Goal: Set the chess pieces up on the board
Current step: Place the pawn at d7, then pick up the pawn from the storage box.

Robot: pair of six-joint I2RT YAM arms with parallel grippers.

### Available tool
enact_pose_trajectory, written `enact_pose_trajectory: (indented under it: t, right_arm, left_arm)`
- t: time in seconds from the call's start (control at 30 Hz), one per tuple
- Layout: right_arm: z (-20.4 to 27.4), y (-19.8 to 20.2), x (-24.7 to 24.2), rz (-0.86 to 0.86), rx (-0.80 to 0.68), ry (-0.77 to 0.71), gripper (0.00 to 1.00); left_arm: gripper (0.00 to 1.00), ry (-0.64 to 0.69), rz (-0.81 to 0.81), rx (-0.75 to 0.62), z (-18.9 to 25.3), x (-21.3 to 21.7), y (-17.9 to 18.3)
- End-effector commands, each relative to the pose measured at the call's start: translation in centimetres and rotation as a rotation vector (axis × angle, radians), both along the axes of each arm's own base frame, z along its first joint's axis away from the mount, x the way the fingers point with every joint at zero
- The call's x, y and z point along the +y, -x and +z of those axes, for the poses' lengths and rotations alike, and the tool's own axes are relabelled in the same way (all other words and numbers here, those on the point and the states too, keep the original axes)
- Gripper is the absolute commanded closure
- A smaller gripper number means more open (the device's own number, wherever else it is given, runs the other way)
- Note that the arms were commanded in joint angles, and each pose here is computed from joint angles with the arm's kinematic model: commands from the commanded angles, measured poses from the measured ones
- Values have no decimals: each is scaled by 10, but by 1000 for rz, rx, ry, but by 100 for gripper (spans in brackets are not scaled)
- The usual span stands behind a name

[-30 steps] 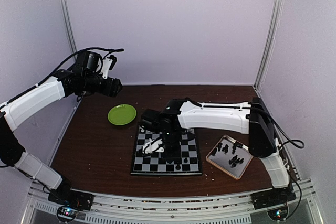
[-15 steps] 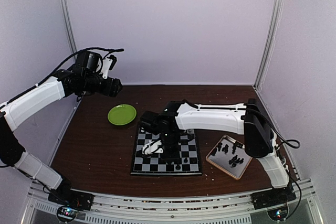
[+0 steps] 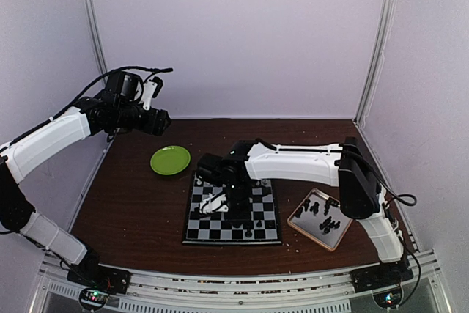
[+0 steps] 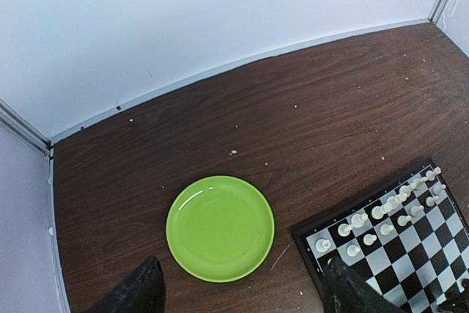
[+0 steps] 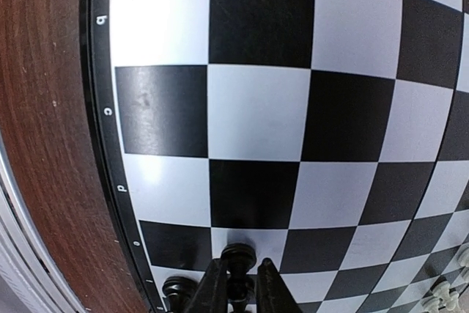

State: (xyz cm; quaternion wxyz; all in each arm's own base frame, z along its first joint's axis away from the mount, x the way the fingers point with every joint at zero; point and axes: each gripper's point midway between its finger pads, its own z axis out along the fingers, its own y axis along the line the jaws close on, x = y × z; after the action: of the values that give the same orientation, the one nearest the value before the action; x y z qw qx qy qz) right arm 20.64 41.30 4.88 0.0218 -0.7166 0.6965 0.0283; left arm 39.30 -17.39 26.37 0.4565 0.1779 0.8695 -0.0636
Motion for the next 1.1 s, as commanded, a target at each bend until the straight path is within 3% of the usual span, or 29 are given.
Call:
enact_pose_trajectory:
  t: [0.0, 0.33, 0.6, 0.8, 1.07]
  right_arm:
    - [-2, -9, 3, -15, -14, -6, 81]
    - [84, -9, -2, -30, -70, -146, 71]
    - [111, -32, -91, -199, -144, -216, 71]
    - [99, -56, -190, -437, -162, -216, 71]
    - [65, -51, -276, -647, -153, -210, 73]
  left_arm:
    - [25, 29, -4, -48, 21, -3, -1]
    - [25, 26, -6, -39, 17, -4, -2]
    - [26, 50, -107, -33, 17, -20, 4]
    - [28, 34, -297, -31, 12, -71, 26]
    - [30, -180, -530, -11, -21, -175, 74]
